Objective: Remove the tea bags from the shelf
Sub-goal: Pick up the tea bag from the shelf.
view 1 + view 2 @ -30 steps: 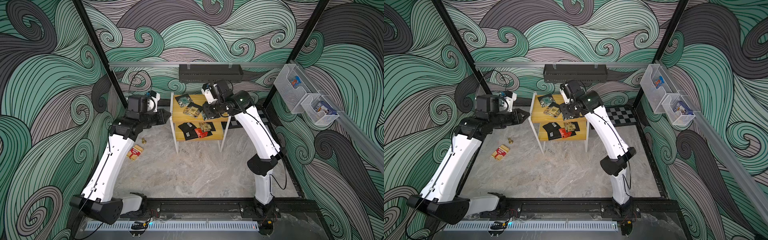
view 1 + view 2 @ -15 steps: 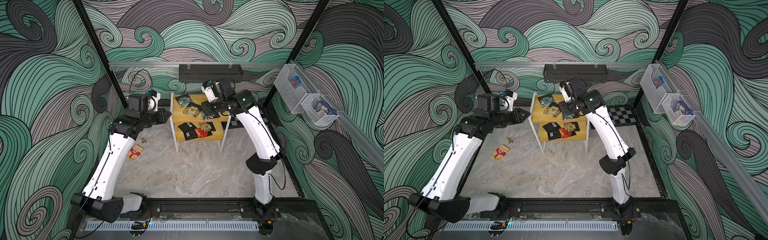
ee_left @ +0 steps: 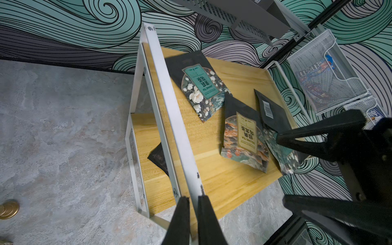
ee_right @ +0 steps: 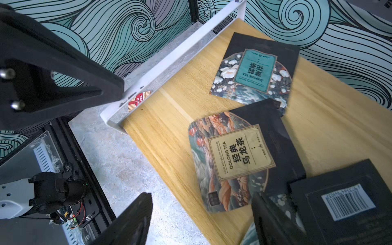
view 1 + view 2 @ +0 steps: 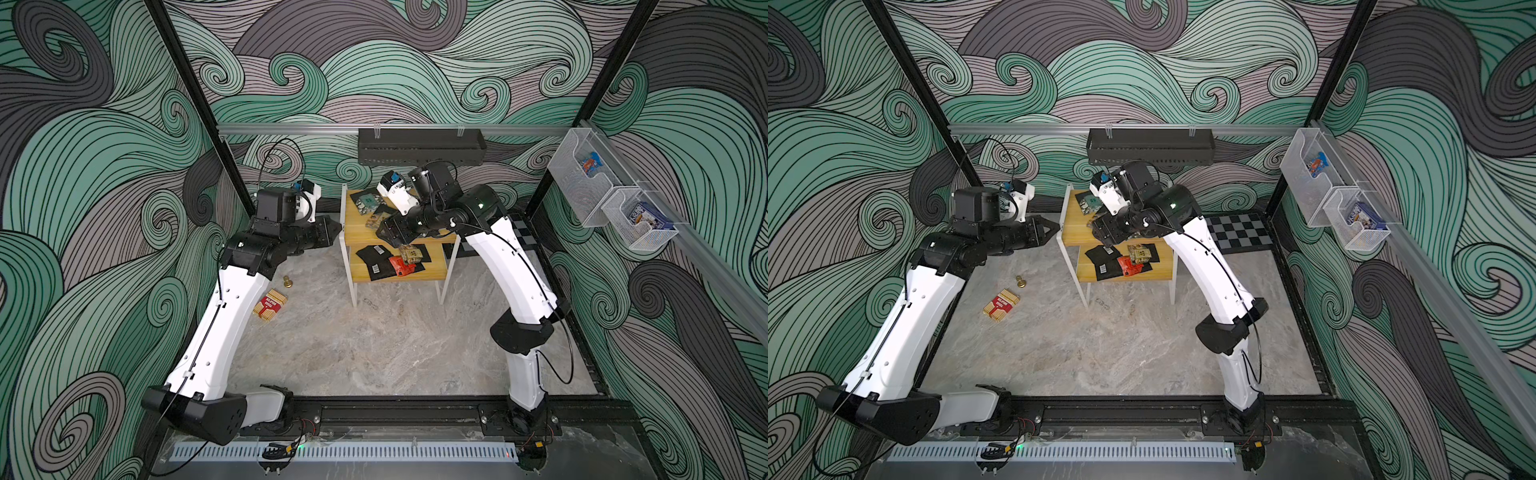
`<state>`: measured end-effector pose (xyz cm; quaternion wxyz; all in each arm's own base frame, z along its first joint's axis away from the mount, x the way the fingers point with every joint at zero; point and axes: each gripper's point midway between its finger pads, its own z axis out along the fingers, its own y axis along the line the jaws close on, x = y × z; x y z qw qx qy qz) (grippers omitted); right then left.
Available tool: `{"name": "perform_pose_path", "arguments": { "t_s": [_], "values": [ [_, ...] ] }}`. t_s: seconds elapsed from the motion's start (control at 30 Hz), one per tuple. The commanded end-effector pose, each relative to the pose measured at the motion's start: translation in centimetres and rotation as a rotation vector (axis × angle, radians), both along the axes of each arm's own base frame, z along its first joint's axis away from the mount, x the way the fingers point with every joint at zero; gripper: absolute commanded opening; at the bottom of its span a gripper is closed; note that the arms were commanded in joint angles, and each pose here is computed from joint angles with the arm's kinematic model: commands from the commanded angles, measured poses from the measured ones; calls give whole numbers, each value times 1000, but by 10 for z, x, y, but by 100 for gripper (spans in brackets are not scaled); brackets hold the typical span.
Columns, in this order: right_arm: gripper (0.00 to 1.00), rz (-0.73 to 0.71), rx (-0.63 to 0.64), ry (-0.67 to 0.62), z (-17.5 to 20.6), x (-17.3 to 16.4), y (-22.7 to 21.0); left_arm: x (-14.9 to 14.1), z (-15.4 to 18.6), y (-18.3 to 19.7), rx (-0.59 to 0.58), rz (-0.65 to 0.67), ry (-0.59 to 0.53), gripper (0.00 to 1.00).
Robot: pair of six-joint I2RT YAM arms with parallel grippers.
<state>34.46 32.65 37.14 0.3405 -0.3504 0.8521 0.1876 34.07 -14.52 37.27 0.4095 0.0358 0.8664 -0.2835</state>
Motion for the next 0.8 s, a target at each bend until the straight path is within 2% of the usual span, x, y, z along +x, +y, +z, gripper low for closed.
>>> {"name": "perform_pose_path", "arguments": {
  "t_s": [0.0,0.4,0.6,0.77],
  "values": [
    [78,61,19,-17,3,-2,10,-1,7,-2,14,-14,-13,13],
    [77,58,-43,-43,-19,12,24,-2,5,-2,16,-18,-11,13],
    [69,81,-97,-15,-37,2,26,-2,5,-2,18,-18,-12,13],
    [63,104,-149,-43,-43,-9,26,-2,4,0,25,-14,-18,12]
  ]
}}
